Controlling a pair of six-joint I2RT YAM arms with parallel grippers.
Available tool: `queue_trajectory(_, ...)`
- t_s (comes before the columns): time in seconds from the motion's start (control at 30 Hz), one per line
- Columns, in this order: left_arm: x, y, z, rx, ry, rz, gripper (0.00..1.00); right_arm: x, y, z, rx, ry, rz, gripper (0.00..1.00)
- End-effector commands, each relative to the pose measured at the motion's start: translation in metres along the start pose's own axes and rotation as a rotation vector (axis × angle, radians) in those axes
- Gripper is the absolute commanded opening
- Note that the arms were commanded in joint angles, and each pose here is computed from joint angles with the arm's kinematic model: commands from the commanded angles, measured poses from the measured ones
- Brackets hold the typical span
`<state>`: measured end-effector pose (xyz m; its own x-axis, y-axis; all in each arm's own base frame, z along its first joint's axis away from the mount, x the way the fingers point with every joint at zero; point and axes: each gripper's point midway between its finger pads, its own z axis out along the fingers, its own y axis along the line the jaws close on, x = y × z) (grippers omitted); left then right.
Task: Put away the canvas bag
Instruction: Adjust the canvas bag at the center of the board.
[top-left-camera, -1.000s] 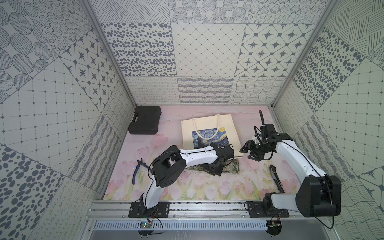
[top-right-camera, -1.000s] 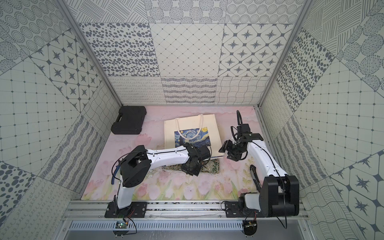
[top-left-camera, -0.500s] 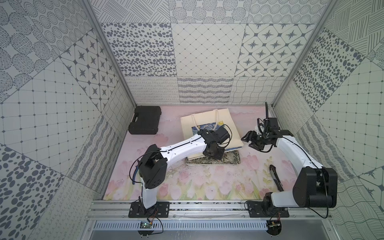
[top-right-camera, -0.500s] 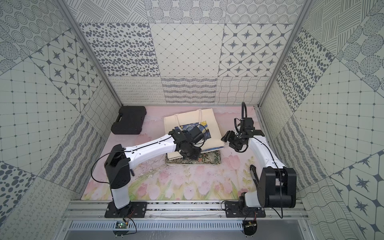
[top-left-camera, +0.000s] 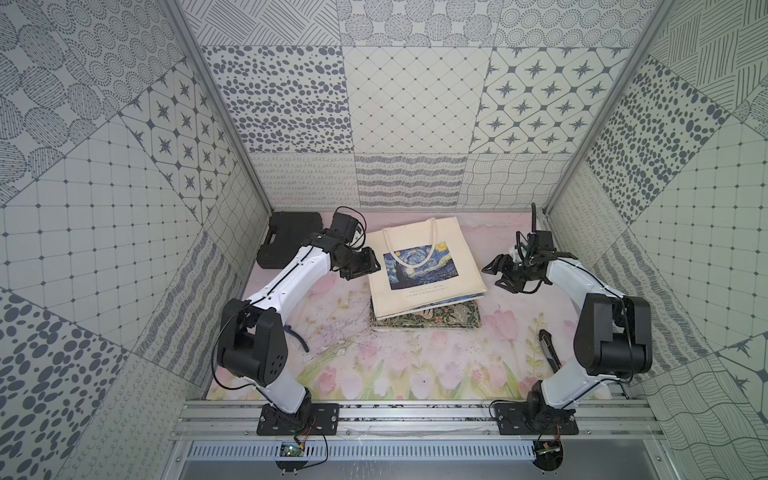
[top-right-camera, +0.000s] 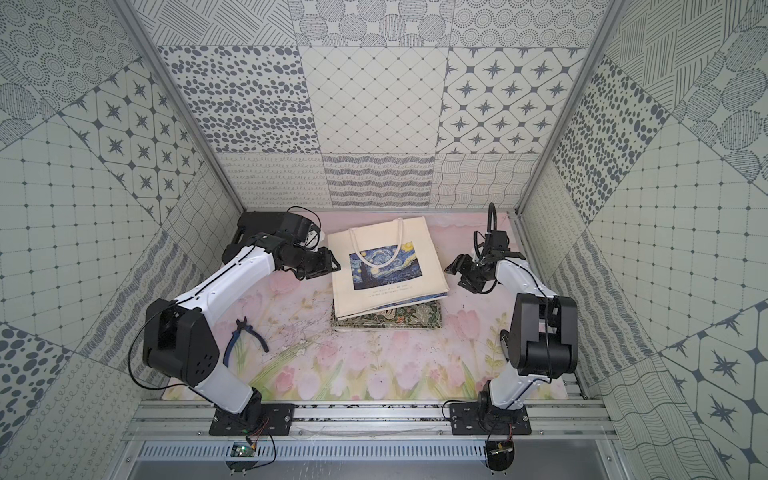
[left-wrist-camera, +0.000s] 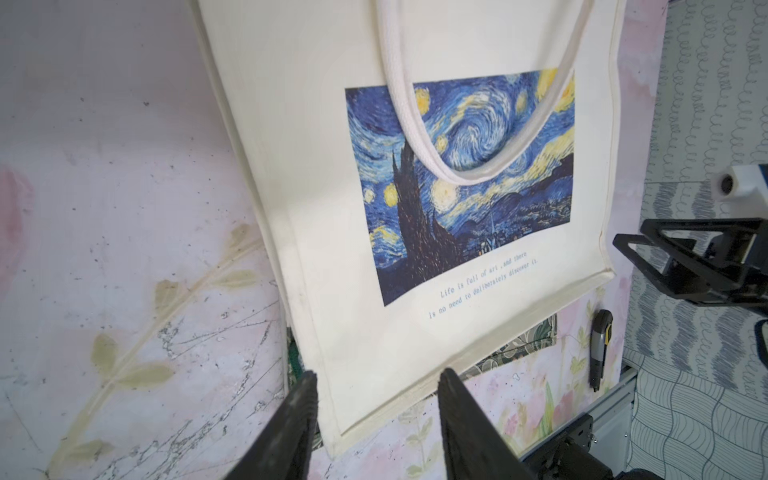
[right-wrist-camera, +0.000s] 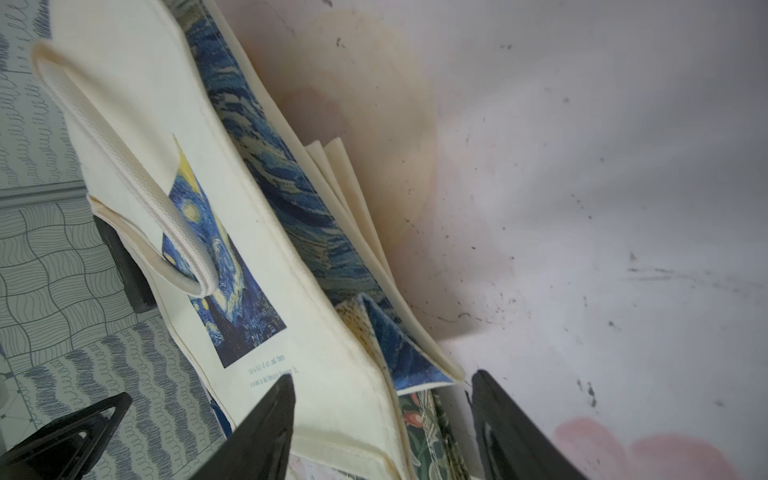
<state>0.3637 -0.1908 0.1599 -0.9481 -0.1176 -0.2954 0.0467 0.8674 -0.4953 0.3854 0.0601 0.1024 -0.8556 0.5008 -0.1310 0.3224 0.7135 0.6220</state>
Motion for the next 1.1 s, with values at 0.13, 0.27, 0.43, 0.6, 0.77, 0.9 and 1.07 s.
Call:
queue_trajectory(0.13,-0.053,0.014,0.034,0.078,-0.076,0.019,0.46,-0.027,0.015,0.034,-0.134,0.000,0.013,0.69)
queue_trajectory(0.27,-0.059,0.024,0.047,0.045,-0.056,0.026,0.45,-0.028,0.012,0.054,-0.137,0.033,0.021,0.69)
queue_trajectory(0.43,-0.061,0.026,0.064,0.069,-0.026,0.013,0.43,-0.022,0.023,0.067,-0.183,0.067,0.007,0.69)
queue_trajectory(0.6,-0.059,0.029,0.077,0.086,-0.007,-0.003,0.40,-0.018,0.035,0.061,-0.252,0.074,0.020,0.67)
queue_trajectory(0.77,-0.057,0.030,0.085,0.099,0.009,-0.020,0.39,-0.012,0.045,0.051,-0.299,0.076,0.044,0.61)
queue_trajectory(0.9,-0.055,0.029,0.085,0.103,0.012,-0.024,0.38,-0.010,0.059,0.032,-0.324,0.054,0.028,0.59)
queue_trajectory(1.07,-0.055,0.029,0.084,0.104,0.011,-0.023,0.38,-0.010,0.080,0.010,-0.349,0.024,-0.001,0.59)
